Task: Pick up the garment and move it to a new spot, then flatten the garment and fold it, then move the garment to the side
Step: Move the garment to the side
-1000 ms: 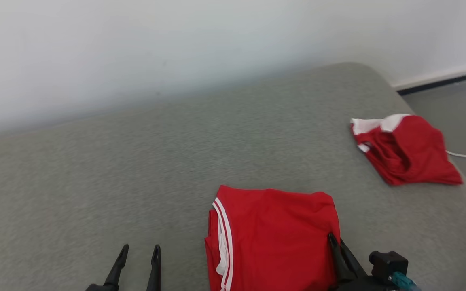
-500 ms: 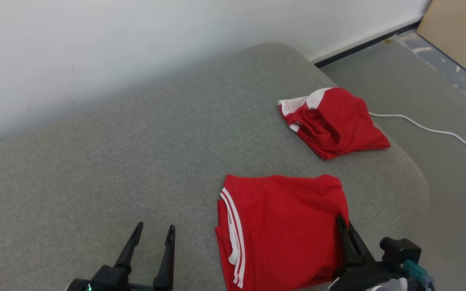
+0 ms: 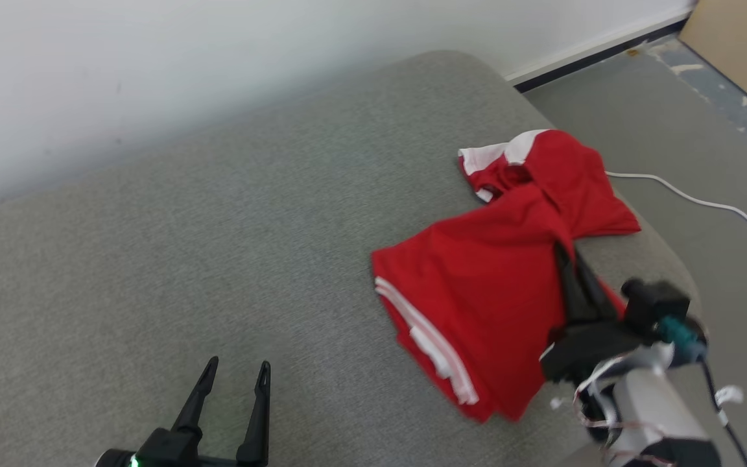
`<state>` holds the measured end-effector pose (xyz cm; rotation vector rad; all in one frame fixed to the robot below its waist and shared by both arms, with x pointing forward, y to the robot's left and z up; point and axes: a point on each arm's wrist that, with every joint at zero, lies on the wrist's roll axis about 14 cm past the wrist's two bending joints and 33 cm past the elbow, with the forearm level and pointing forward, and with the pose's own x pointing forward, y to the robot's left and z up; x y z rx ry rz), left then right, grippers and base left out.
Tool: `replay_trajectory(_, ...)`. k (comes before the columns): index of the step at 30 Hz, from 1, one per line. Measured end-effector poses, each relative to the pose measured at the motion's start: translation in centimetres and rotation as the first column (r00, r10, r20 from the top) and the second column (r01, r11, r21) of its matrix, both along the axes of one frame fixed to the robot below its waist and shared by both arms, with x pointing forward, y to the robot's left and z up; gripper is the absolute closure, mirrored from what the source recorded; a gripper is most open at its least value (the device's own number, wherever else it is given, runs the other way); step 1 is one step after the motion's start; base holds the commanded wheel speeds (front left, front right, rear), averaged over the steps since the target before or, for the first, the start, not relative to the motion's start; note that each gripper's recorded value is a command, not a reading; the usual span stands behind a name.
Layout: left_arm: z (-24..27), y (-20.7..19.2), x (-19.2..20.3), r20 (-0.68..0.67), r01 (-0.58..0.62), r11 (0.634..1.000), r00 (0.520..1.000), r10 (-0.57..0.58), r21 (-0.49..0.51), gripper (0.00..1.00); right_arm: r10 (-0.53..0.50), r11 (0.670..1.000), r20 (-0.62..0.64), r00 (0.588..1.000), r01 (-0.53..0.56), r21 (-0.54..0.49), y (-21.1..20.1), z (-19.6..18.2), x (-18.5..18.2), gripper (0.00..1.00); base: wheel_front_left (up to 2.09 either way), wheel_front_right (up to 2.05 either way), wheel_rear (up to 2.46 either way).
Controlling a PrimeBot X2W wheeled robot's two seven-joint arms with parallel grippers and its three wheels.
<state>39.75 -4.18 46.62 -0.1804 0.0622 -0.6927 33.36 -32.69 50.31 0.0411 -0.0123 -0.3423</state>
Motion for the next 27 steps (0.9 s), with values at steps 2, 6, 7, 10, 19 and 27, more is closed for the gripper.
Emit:
replay_trajectory(2, -0.1, 0.4, 0.3, 0.009, -0.011, 1.000, 1.000, 0.011, 0.012, 0.00, 0.014, 0.998, -0.001, 1.000, -0.014, -0.060, -0.9, 1.2, 1.5, 1.00, 0.00, 0.00, 0.00)
replay_trajectory(6, -0.4, 1.9, 1.0, 0.005, -0.056, 0.998, 0.998, 0.056, 0.019, 0.00, 0.021, 0.988, -0.019, 1.000, -0.024, -0.155, -2.9, 2.9, 4.2, 1.00, 0.00, 0.00, 0.00)
replay_trajectory(7, -0.6, 2.4, 1.1, 0.004, -0.070, 0.997, 0.998, 0.070, 0.026, 0.00, 0.019, 0.985, -0.020, 1.000, -0.022, -0.170, -3.4, 3.4, 4.8, 1.00, 0.00, 0.00, 0.00)
replay_trajectory(10, -1.1, 3.7, 1.3, -0.004, -0.104, 0.994, 0.995, 0.104, 0.040, 0.00, -0.010, 0.975, -0.026, 1.000, 0.004, -0.220, -5.6, 4.7, 6.4, 1.00, 0.00, 0.00, 0.00)
replay_trajectory(19, -2.5, 7.1, 2.0, -0.023, -0.190, 0.979, 0.981, 0.192, 0.080, 0.00, -0.197, 0.948, -0.036, 0.980, 0.181, -0.261, -12.3, 6.0, 7.4, 1.00, 0.00, 0.00, 0.00)
replay_trajectory(27, -3.2, 10.4, 2.4, -0.025, -0.278, 0.954, 0.959, 0.282, 0.115, 0.00, -0.310, 0.923, -0.041, 0.950, 0.290, -0.253, -14.1, 4.8, 7.0, 0.00, 0.00, 0.00, 0.00)
